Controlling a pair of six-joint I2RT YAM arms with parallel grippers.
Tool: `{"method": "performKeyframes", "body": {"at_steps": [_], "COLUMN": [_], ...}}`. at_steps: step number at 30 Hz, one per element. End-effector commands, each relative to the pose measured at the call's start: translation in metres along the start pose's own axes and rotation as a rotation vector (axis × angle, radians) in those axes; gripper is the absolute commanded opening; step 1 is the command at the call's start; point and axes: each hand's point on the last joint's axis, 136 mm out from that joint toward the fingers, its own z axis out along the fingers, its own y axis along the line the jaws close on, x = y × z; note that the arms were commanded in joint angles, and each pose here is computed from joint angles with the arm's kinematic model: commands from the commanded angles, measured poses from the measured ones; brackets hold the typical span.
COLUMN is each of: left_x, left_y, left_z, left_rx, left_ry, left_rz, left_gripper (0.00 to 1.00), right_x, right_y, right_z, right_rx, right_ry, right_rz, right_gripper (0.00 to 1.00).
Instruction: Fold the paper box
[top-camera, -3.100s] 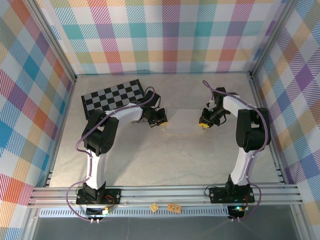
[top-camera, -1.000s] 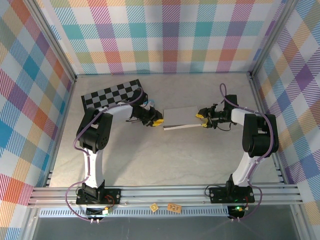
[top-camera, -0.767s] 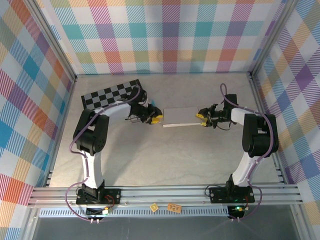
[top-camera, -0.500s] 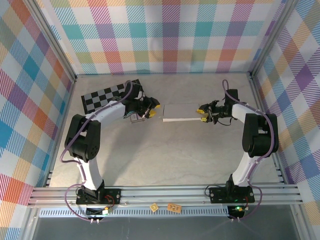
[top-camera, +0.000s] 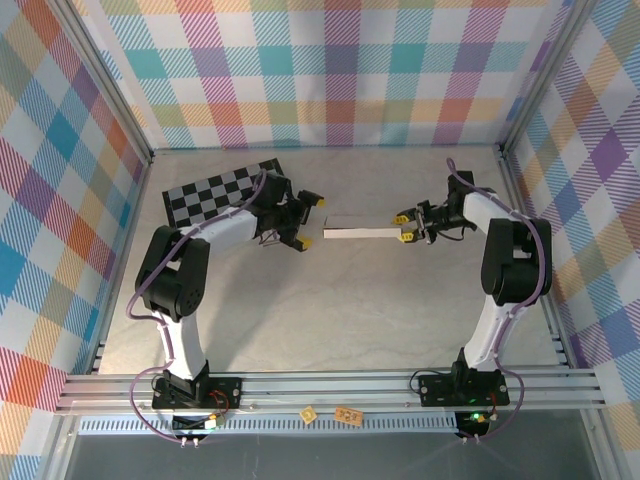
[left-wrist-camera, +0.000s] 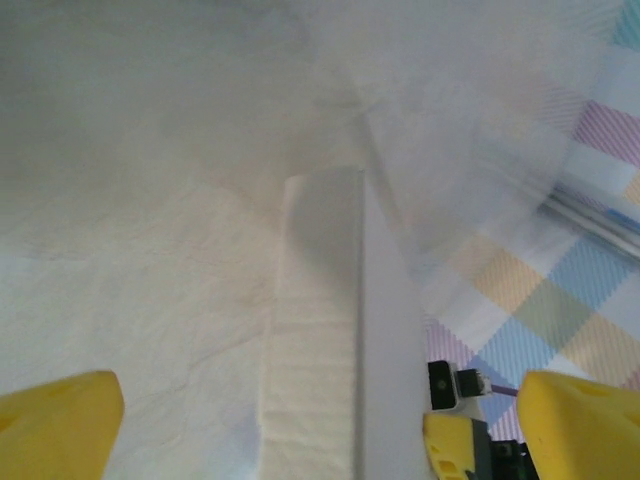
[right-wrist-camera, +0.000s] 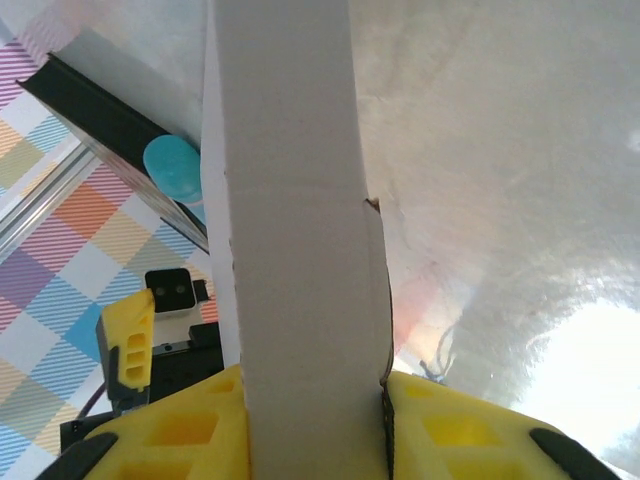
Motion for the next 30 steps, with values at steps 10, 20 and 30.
{"method": "performKeyframes", "body": {"at_steps": [10,20,30], "left_x": [0.081,0.141,0.145], "left_y": [-0.052,0.013,0.028], "left_z": [-0.103,-0.085,-0.029], "left_rx": [-0.140,-0.146,-0.303], "left_ry": [-0.059,0.258,0.345], "left_rz": [1.473,2.180,2.343], "left_gripper": [0.61,0.79,0.83], "right_x": [0.043,0.047,0.041], "right_y": [-0.036,-0.051,-0.051], "right_z": [-0.006,-0.008,-0.010], "right_rx": [0.119,0.194,0.213], "right_ry": [0.116,0.160,0.163], "right_rz": [0.227,0.232,0.251], "right_gripper": [0.34,0.29,0.29]}}
